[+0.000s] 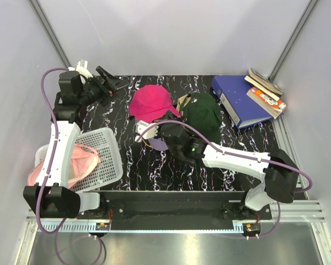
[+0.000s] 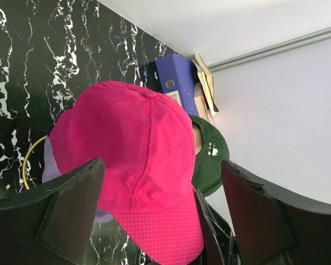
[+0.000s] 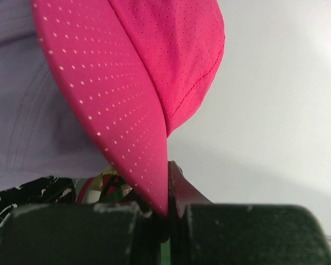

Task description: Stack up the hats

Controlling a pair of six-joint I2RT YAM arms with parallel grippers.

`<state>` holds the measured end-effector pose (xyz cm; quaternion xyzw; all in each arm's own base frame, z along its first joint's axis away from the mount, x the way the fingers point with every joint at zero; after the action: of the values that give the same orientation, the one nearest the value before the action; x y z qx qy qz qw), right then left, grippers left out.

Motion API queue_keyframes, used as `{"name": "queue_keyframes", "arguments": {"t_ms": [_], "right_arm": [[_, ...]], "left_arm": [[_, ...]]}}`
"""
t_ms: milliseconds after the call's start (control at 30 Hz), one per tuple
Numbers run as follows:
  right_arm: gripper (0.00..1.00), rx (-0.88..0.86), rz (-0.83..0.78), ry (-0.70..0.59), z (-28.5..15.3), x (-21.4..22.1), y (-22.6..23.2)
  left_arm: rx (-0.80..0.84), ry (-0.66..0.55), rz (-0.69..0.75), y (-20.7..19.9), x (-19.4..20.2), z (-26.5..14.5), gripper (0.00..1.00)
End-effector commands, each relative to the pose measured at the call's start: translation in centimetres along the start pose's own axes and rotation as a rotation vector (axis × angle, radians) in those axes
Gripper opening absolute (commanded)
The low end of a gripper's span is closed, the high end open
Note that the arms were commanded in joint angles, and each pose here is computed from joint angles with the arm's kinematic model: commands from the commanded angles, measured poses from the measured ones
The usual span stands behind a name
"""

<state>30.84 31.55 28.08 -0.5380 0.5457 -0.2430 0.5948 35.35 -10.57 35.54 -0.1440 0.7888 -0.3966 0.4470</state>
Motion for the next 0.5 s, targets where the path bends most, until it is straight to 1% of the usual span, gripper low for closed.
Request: {"name": "queue_keyframes", "arguments": {"t_ms": [0, 300, 467], "right_arm": [[0.00, 0.018, -0.033, 0.026, -1.9, 0.4, -0.9], [0.00, -0.091, -0.078, 0.063, -2.8, 1.5, 2.5], [0.00, -0.194, -0.105, 0.099, -3.6, 2.9, 5.5]], "left_arm": [[0.034, -0.030, 0.044, -0.6, -1.5, -0.2, 0.89], [0.021, -0.022, 0.038, 0.3, -1.6, 0.1, 0.90], [0.010, -0.013, 0.032, 1.0, -1.5, 0.3, 0.90]]}}
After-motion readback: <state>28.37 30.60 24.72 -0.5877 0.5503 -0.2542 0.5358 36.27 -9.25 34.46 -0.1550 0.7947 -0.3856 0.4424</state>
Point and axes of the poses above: each gripper's point midway between its finger pads, its own z axis out along the fingers, its own y axis along the line the jaws close on, x = y × z, the point moved 2 cm from there along -z, back along the fingers, and after that the axes turned 6 degrees about z, right-handed, at the moved point
